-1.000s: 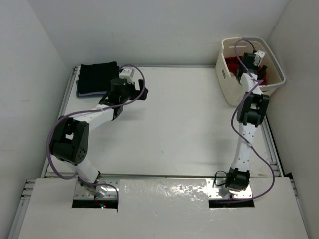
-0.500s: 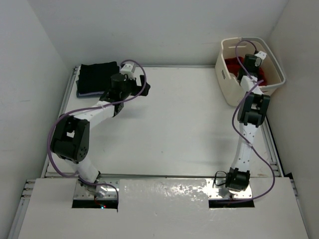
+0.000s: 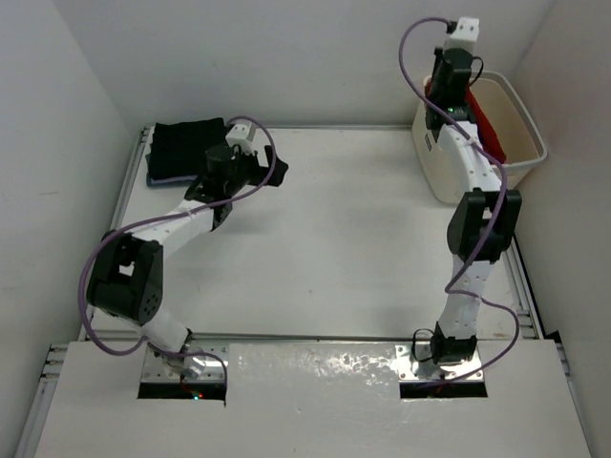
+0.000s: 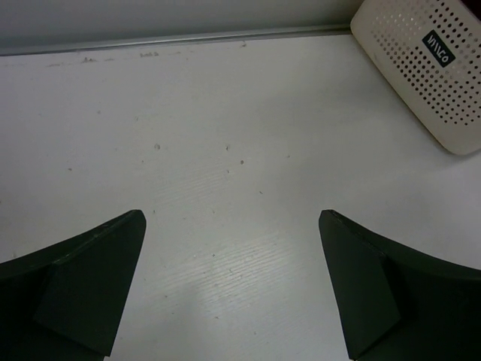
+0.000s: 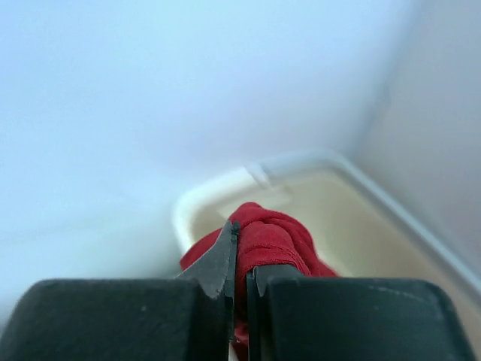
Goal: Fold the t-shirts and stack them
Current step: Grab crumpled tshirt from bin with the right arm, then move the tshirt to the center of the board, then flatten out the tshirt
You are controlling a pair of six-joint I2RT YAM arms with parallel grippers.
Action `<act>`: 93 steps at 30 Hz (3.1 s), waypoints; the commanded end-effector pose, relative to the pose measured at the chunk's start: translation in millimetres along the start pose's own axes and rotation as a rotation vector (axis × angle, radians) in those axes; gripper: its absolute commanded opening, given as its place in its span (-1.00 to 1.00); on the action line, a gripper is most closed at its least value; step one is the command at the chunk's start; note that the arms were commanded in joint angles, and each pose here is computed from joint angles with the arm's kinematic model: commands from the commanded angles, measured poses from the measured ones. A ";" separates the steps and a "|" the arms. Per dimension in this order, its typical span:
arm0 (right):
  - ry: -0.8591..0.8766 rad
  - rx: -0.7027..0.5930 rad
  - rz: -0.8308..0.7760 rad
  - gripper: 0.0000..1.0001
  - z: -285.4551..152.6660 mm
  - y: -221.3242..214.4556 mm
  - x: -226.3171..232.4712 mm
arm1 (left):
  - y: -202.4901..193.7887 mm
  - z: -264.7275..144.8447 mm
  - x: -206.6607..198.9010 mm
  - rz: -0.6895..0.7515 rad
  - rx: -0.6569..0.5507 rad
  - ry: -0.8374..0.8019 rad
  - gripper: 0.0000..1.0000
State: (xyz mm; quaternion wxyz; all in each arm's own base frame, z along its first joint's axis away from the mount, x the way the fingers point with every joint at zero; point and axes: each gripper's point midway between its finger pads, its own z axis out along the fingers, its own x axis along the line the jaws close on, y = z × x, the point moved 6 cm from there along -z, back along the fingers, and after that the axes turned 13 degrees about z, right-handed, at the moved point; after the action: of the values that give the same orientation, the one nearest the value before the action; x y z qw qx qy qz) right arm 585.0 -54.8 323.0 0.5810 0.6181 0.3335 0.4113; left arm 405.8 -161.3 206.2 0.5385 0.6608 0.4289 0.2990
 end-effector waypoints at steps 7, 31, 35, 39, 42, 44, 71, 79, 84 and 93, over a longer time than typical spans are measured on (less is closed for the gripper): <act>0.686 -0.480 -0.126 -1.00 -141.5 201.9 134.5 | 31.7 -39.1 -11.4 -0.018 -0.138 0.010 0.99; 0.342 0.474 0.017 0.98 -219.3 -110.1 16.3 | -54.5 -181.5 40.4 -0.442 0.045 0.827 0.99; 0.451 0.605 0.092 0.98 -258.1 -131.6 17.5 | -80.7 -174.5 31.7 -0.449 0.122 0.754 0.99; 0.581 0.701 0.057 0.98 -300.6 -151.5 28.9 | -94.9 -161.1 20.8 -0.439 0.181 0.636 1.00; 0.622 0.785 -0.056 0.98 -333.2 -171.4 32.8 | -100.8 -146.5 9.0 -0.439 0.195 0.504 1.00; 0.625 0.839 -0.103 0.98 -348.9 -182.8 29.7 | -104.9 -137.3 4.2 -0.437 0.219 0.451 0.99; 0.837 0.974 -0.204 0.98 -459.5 -242.3 5.2 | -103.0 -50.3 -9.8 -0.329 0.286 0.323 0.18; 0.857 1.001 -0.263 0.98 -464.5 -251.9 6.9 | -98.5 -50.5 -16.3 -0.313 0.278 0.307 -0.98; 0.900 0.913 -0.360 0.98 -476.6 -248.3 31.7 | -79.2 -61.1 -18.5 -0.307 0.219 0.306 -1.00; 0.720 0.824 -0.264 0.97 -468.5 -265.5 63.2 | -37.5 -87.0 -22.6 -0.300 0.036 0.273 -1.00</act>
State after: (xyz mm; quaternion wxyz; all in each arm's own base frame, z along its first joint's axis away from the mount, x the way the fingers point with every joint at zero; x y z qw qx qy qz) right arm 188.8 230.6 55.7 0.1309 0.5201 0.7750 0.3343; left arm 311.6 -137.8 168.9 0.4636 0.5711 0.6201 0.2728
